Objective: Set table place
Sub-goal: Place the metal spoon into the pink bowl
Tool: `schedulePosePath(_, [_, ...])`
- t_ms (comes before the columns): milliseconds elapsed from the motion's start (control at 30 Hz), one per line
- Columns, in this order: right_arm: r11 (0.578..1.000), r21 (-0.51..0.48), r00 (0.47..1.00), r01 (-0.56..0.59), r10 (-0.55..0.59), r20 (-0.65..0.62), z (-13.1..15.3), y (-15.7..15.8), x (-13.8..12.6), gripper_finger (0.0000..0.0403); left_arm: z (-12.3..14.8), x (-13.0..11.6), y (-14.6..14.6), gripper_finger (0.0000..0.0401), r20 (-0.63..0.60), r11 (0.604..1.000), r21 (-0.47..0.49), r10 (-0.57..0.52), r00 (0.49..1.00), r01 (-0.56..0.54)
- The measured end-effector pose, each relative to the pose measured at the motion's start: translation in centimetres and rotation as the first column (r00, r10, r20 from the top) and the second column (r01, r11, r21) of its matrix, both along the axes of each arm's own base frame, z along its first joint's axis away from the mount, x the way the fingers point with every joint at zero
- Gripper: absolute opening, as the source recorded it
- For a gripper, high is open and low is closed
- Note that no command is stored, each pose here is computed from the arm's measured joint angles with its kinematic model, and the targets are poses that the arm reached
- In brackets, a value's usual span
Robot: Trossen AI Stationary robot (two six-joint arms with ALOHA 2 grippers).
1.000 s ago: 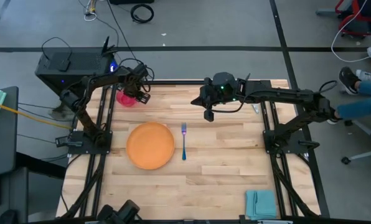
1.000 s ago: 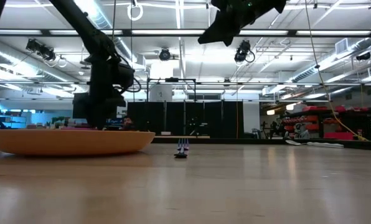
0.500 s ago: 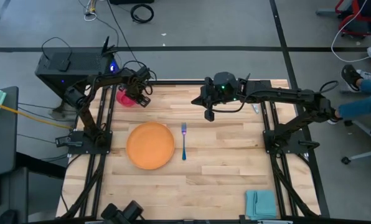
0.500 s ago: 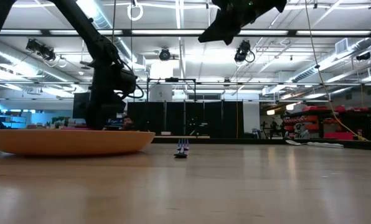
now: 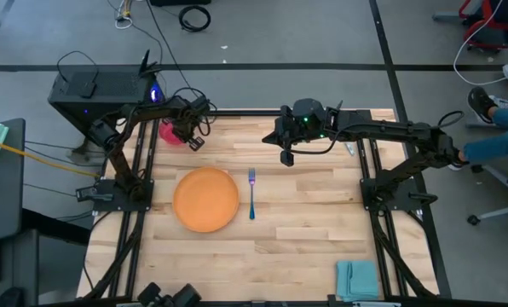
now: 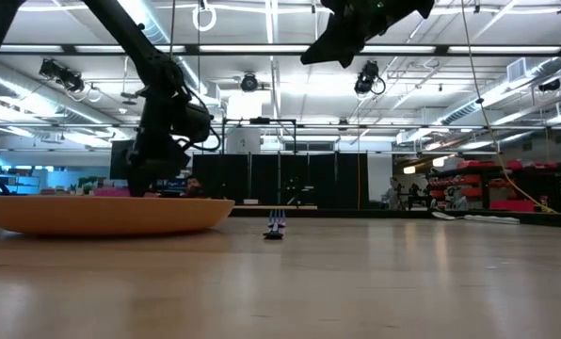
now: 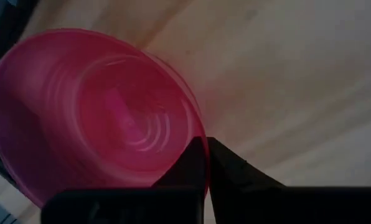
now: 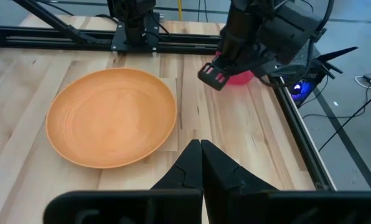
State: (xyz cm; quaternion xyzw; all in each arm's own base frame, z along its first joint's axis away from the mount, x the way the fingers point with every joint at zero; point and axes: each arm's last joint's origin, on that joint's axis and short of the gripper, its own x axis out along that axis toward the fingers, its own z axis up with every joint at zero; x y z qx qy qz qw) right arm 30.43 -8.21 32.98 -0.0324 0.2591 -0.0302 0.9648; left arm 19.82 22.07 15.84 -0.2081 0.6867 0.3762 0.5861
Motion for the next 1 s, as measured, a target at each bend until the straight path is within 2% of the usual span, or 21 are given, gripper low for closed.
schedulePosePath(133, [1.0,0.0,1.0,0.001,-0.001,0.0,0.0,0.0,0.0,0.0002,0.7,0.7,-1.7,0.0012,-0.025,1.0,-0.01,-0.025,0.999,0.025])
schedulePosePath(467, [1.0,0.0,1.0,0.001,-0.001,-0.001,0.0,0.0,0.0,0.0002,4.0,3.5,-8.3,0.0008,0.007,0.989,0.078,-0.129,0.992,0.128])
schedulePosePath(567, [1.0,0.0,1.0,0.001,-0.001,-0.001,0.0,0.0,0.0,0.0002,4.2,4.6,-10.7,0.0008,0.014,0.983,0.085,-0.162,0.987,0.161])
schedulePosePath(733, [1.0,0.0,1.0,0.001,-0.001,0.0,0.0,0.0,0.0,0.0002,4.1,6.2,-15.3,0.0009,0.039,0.956,0.051,-0.29,0.956,0.288])
schedulePosePath(1000, [1.0,0.0,1.0,0.001,-0.001,0.0,0.0,0.0,0.0,0.0002,4.1,7.3,-22.0,0.0011,0.116,0.917,0.022,-0.397,0.91,0.397])
